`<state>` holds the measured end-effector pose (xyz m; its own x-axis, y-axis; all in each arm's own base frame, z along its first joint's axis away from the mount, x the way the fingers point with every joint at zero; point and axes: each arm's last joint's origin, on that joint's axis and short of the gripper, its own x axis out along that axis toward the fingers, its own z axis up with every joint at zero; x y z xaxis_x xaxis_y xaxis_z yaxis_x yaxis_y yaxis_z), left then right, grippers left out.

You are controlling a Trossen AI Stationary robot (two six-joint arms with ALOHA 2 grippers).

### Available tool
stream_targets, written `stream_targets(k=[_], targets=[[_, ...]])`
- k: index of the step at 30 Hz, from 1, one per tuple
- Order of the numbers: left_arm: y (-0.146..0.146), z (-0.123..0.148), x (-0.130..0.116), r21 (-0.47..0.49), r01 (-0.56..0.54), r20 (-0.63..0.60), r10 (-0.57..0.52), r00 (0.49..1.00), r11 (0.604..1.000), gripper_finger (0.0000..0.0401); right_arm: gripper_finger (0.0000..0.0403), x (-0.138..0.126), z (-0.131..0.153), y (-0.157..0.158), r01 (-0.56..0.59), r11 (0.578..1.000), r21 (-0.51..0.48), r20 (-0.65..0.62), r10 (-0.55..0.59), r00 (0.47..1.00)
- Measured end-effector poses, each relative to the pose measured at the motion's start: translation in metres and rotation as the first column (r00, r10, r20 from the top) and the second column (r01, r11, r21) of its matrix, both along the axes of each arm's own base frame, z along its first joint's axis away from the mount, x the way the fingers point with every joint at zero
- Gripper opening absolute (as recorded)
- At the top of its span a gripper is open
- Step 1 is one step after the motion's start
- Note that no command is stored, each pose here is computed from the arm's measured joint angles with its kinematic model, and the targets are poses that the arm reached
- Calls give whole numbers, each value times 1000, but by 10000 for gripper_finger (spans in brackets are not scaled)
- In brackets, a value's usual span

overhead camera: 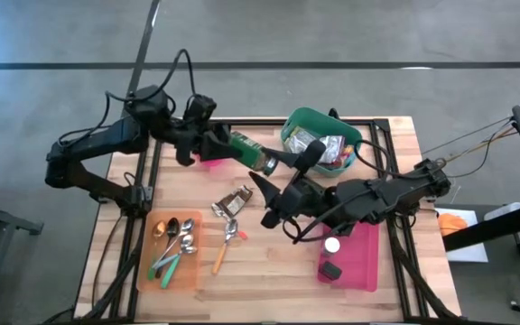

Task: Pick & Place Food Item
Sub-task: Put the green seasoning bottle into the pink bin

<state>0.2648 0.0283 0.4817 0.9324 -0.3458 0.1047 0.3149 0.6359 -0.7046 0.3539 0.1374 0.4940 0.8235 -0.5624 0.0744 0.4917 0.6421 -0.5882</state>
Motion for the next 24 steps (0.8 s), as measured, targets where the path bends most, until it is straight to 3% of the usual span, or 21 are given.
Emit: stream_targets(k=[5, 18, 24], targets=[[0, 0, 0, -3, 13, -3, -13, 1000, 1000, 186, 191, 0, 0, 0, 2, 1000, 5, 1, -2, 1000], [-1, -2, 0, -29, 31, -26, -32, 999, 999, 190, 191, 0, -1, 1, 10, 997, 75, 41, -13, 999], [-1, 1, -2, 1, 35, -2, -35, 999, 999, 315, 191, -4, 7, -1, 7, 979, 206, 145, -37, 989]])
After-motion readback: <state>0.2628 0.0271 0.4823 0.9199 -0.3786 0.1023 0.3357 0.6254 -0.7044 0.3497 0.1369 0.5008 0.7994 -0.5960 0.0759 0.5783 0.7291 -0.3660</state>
